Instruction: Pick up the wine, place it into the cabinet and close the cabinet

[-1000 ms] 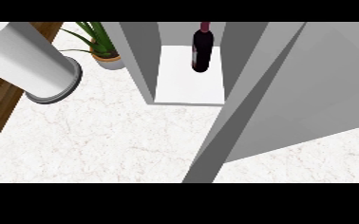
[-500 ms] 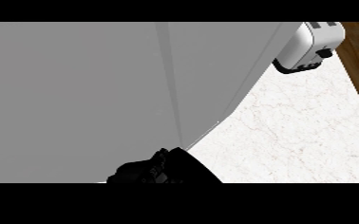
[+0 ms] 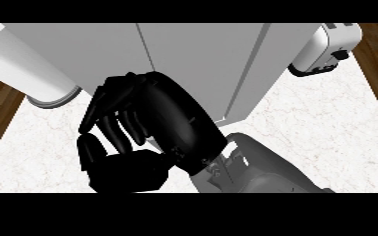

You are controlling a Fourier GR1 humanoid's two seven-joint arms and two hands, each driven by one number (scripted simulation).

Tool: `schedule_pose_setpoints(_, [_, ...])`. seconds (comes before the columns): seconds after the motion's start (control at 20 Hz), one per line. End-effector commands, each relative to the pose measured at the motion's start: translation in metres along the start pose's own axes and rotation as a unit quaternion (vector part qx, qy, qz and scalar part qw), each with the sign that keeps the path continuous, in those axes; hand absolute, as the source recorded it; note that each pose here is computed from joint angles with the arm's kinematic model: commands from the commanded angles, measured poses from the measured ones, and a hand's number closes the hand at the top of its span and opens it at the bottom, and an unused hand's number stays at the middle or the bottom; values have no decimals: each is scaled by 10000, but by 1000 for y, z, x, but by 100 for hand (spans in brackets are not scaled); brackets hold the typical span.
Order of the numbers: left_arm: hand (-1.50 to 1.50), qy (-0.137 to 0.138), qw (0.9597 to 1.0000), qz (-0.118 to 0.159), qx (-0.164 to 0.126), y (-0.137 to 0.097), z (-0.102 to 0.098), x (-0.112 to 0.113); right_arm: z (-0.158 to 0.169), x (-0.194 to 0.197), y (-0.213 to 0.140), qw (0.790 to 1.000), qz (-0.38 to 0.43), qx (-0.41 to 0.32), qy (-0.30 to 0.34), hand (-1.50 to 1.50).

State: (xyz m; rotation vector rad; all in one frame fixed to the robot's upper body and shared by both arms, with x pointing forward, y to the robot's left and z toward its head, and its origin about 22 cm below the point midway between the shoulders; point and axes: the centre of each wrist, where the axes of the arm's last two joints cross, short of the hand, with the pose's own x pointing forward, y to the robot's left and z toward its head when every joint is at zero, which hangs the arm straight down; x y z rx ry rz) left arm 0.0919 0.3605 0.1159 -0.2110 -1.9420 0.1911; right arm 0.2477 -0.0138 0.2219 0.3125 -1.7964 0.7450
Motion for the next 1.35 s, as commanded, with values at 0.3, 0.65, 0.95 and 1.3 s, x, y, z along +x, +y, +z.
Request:
schedule_pose_setpoints(0.3, [-150,292,9991,198,-226,-13,-4,-5,-54,-30,-60,9982,303,-510,78,150])
schedule_pose_setpoints(0.65, [-150,343,9990,141,-259,-22,-28,-16,-61,-61,-98,9973,408,-593,119,150])
schedule_pose_setpoints(0.95, [-150,392,9986,239,-248,-49,-25,-27,-66,-66,-120,9945,603,-824,215,150])
schedule_pose_setpoints(1.3, [-150,379,9990,225,-56,-42,-33,-48,-58,-75,-139,9947,674,-771,60,150])
